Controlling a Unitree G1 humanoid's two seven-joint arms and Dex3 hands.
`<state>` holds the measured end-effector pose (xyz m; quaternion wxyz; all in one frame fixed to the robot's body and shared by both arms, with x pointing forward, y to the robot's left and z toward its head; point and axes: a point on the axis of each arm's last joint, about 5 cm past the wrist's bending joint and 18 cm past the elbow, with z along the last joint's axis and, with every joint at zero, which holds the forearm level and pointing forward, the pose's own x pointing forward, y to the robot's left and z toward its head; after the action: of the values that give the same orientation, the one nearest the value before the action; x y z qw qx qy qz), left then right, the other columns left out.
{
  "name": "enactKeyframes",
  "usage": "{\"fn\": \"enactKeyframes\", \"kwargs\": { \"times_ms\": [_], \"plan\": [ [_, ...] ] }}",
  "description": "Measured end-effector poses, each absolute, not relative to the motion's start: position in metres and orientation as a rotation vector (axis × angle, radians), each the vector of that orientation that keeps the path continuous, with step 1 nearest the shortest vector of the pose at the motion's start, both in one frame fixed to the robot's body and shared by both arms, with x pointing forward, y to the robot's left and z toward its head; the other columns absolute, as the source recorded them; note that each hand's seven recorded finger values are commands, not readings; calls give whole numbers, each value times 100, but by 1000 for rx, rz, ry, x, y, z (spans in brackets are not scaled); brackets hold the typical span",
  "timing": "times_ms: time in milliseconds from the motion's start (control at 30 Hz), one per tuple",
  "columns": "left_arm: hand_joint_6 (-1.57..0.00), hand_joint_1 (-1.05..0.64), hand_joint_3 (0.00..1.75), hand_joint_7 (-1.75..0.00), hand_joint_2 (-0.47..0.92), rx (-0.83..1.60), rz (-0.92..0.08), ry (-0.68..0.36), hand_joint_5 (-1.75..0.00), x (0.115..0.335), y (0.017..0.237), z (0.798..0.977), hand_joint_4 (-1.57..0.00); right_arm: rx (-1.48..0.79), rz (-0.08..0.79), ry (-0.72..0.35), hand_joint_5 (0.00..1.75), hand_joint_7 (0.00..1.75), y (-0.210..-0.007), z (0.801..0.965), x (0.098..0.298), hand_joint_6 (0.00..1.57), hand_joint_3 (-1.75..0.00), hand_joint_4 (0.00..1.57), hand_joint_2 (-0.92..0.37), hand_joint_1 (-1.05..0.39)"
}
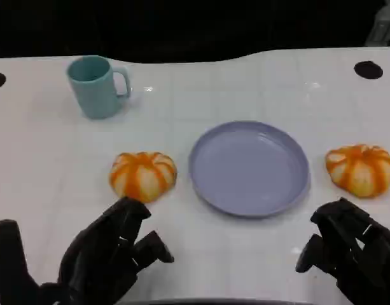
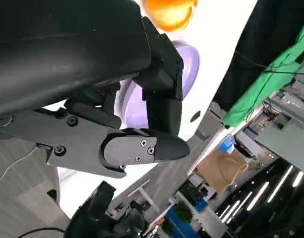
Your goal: Grasp the bread from the table and place it into the plate.
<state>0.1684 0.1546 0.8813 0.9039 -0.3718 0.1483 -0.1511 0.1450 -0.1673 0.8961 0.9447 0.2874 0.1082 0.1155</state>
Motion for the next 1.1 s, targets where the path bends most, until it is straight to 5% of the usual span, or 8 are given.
{"fn": "enactKeyframes", "kwargs": {
  "times_ms": [700,1000,1033,1100],
  "plan": [
    [-53,-58,34,-159,92,-762,-309,301,-175,169,155,881,-69,587,236,220,171,141,-167,896,146,53,-24,58,-92,-52],
    [-52,-63,31,-146,92,-675,-398,214,-175,176,161,881,-60,585,236,221,172,142,-165,896,147,53,-23,58,-92,-52],
    [-55,-60,23,-101,92,-675,-398,214,-144,176,161,881,-59,584,235,221,172,142,-165,896,147,53,-23,58,-92,-52],
    [-62,-58,18,-68,92,-605,-403,175,-125,177,163,882,-60,582,235,219,172,142,-165,896,147,53,-24,58,-92,-52]
  ]
}}
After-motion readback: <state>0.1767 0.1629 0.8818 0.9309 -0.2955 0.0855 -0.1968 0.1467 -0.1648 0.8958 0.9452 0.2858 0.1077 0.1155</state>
